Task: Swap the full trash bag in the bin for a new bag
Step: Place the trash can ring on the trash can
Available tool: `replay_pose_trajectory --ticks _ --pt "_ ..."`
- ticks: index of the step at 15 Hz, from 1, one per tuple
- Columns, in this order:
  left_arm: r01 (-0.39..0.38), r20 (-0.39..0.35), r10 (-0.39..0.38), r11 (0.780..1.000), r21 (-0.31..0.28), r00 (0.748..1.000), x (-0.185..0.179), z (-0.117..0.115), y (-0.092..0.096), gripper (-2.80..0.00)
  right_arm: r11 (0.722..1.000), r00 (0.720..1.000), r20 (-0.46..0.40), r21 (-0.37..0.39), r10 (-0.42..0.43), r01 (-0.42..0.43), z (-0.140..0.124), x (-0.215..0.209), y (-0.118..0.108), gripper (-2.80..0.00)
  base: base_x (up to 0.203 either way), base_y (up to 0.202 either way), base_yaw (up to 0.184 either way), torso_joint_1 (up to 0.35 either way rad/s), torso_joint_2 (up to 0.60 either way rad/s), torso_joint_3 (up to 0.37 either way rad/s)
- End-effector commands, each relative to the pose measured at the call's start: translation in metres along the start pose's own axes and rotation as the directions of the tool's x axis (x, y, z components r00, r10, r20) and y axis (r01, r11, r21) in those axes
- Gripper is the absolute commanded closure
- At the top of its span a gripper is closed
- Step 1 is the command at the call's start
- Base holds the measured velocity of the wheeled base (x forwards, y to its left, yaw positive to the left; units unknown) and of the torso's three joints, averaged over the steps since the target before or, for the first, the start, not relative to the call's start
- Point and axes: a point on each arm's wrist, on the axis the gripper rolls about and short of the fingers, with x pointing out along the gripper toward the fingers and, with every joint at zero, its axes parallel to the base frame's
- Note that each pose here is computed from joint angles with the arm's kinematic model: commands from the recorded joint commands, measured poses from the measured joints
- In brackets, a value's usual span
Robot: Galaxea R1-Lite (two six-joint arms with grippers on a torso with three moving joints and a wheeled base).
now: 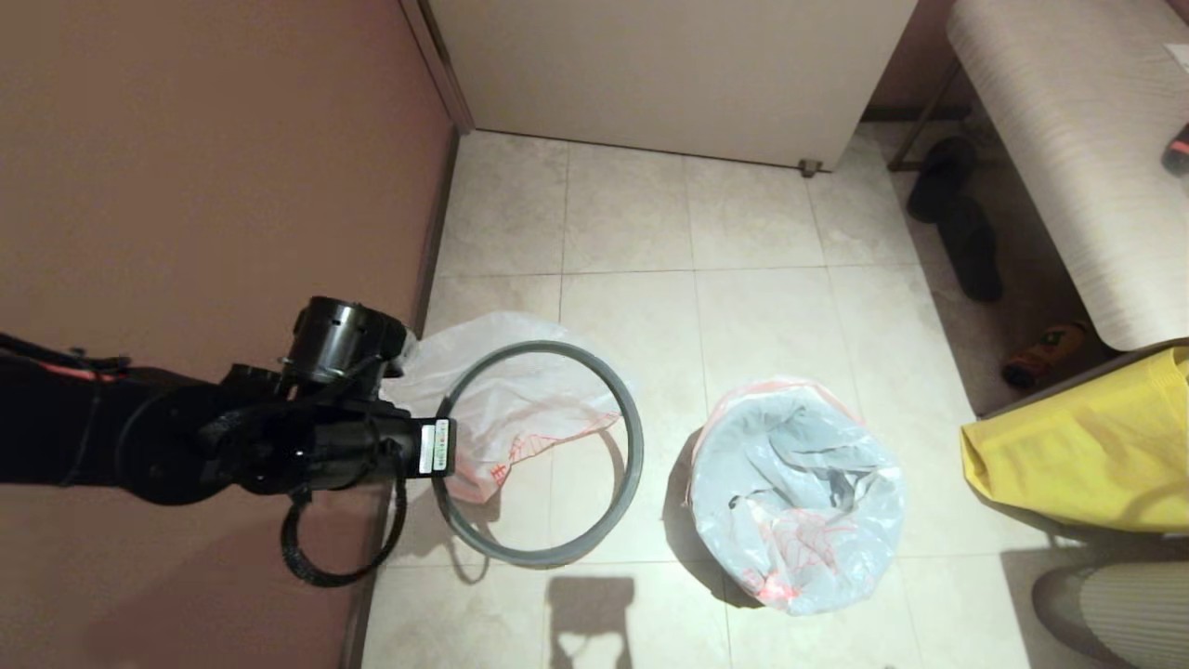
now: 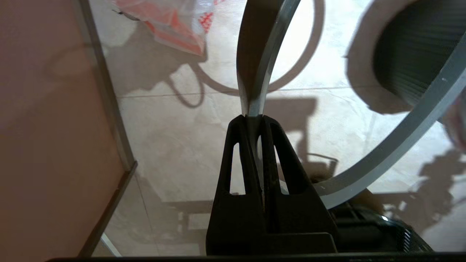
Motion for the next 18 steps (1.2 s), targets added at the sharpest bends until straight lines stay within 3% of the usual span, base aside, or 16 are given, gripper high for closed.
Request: replay_pose_trajectory --ticks 1,4,7,15,18 --pt "0.066 0.079 -0.067 0.998 0.007 0.995 -0.049 0.008 -0.007 0.00 1.000 1.000 0.000 0.000 0.000 0.000 0.000 0.000 0.000 0.00 0.000 0.000 0.000 0.000 0.00 0.000" --pt "0.146 0.068 -0.146 0.989 0.006 0.987 -0.089 0.013 -0.024 0.00 1.000 1.000 0.000 0.000 0.000 0.000 0.000 0.000 0.000 0.00 0.000 0.000 0.000 0.000 0.00 0.000" --pt "0.236 0.039 -0.238 0.971 0.051 0.971 -0.103 0.017 -0.055 0.00 1.000 1.000 0.000 0.000 0.000 0.000 0.000 0.000 0.000 0.00 0.000 0.000 0.000 0.000 0.00 0.000" --pt "0.352 -0.055 -0.348 0.927 0.128 0.936 -0.040 0.031 -0.168 0.00 1.000 1.000 0.000 0.000 0.000 0.000 0.000 0.000 0.000 0.00 0.000 0.000 0.000 0.000 0.00 0.000" --pt "0.381 -0.078 -0.373 0.912 0.152 0.925 -0.011 0.027 -0.212 0.00 1.000 1.000 0.000 0.000 0.000 0.000 0.000 0.000 0.000 0.00 0.000 0.000 0.000 0.000 0.00 0.000"
